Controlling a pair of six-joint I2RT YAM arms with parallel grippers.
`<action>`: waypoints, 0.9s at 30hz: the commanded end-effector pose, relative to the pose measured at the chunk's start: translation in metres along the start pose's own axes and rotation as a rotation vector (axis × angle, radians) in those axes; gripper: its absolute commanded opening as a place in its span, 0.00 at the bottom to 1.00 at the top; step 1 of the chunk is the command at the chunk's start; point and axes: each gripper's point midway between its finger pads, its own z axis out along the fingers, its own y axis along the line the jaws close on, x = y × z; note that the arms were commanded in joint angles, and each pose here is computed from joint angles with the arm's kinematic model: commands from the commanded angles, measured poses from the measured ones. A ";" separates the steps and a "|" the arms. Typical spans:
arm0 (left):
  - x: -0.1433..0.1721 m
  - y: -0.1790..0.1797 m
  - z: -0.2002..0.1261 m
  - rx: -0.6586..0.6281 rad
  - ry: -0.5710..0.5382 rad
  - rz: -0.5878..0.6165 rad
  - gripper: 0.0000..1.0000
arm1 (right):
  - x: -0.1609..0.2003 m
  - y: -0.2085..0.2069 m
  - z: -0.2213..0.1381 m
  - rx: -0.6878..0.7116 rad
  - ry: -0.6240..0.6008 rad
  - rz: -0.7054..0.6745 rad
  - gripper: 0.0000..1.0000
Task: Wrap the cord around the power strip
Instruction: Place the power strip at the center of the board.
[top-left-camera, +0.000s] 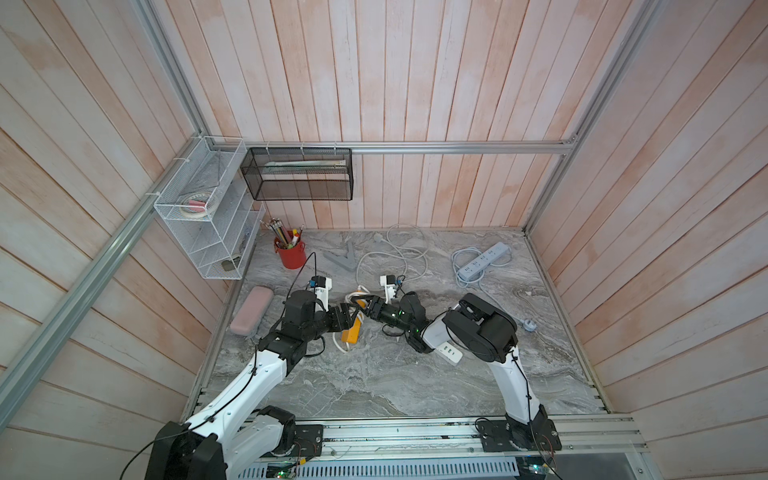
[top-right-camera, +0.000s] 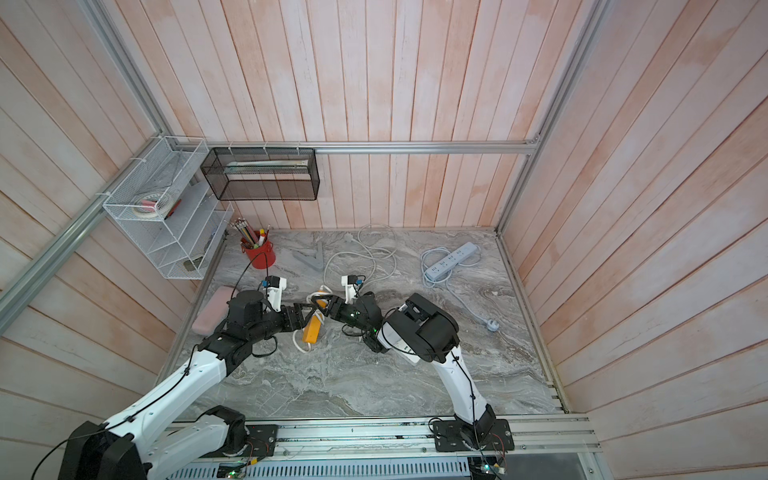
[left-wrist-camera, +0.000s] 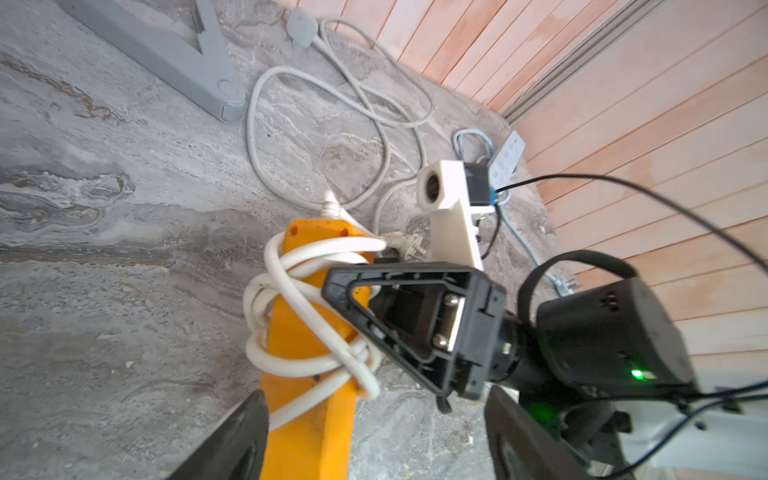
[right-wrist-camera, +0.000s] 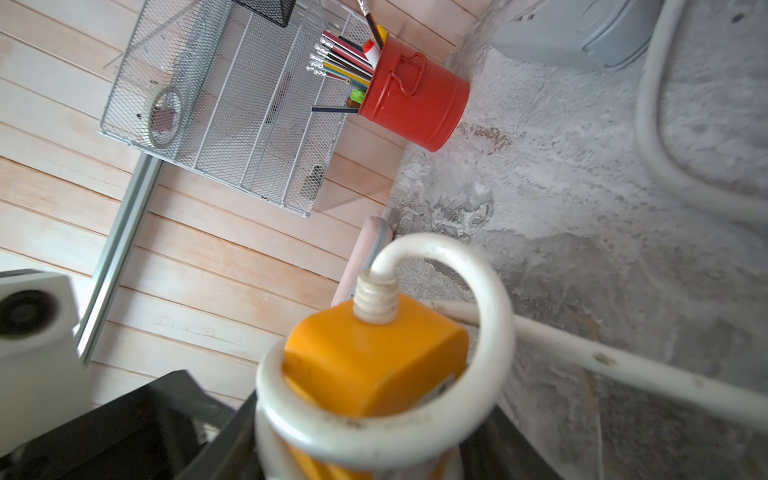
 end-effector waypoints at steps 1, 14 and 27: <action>0.012 0.005 0.015 0.067 0.057 0.009 0.85 | -0.007 0.030 -0.010 -0.155 -0.001 0.007 0.28; 0.032 0.000 0.036 0.177 0.087 -0.042 0.86 | -0.007 0.056 -0.017 -0.291 0.064 0.039 0.26; 0.022 0.003 0.045 0.163 0.034 -0.040 0.16 | -0.017 0.063 -0.025 -0.282 0.036 0.037 0.52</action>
